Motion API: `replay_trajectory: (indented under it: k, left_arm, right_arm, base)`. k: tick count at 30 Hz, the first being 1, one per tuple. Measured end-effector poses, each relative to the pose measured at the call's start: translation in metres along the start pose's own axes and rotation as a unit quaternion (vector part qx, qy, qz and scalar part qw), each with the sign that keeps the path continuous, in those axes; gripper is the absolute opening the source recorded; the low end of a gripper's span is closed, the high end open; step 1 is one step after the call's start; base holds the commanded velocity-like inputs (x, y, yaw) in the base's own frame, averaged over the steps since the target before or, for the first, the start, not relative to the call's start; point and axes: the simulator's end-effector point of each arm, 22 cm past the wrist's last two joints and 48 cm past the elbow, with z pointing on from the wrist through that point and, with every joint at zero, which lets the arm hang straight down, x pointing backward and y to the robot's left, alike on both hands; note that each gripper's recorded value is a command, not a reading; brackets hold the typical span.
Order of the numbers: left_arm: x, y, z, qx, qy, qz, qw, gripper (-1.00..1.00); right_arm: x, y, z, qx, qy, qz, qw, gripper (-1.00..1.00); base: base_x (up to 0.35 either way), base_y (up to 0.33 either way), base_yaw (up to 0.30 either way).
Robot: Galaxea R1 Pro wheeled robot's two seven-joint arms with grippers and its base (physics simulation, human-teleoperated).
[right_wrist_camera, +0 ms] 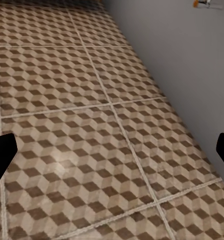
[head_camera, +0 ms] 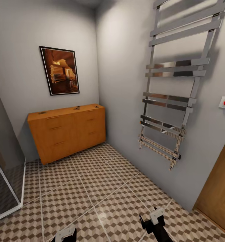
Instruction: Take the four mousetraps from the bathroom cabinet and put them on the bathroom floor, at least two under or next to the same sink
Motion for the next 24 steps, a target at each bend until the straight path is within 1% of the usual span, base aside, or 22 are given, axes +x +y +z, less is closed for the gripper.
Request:
replay_trajectory:
  k: [8, 13, 24]
  left_arm:
    - [0.0072, -0.0021, -0.0018, 0.002, 0.008, 0.003, 1.0000, 1.00]
    - [0.0088, -0.0047, -0.0023, 0.006, 0.009, 0.007, 0.9999, 1.00]
    - [0.0097, -0.0057, -0.0026, 0.007, 0.010, 0.007, 0.9999, 1.00]
  right_arm:
    - [0.0000, -0.0001, 0.0000, 0.000, 0.000, 0.000, 1.0000, 1.00]
    - [0.0000, -0.0002, 0.0000, 0.000, 0.000, 0.000, 1.0000, 1.00]
    - [-0.0001, 0.0002, 0.0001, 0.000, 0.000, 0.000, 1.0000, 1.00]
  base:
    - [0.000, 0.000, 0.222]
    - [0.000, 0.000, 0.246]
    - [0.000, 0.000, 0.249]
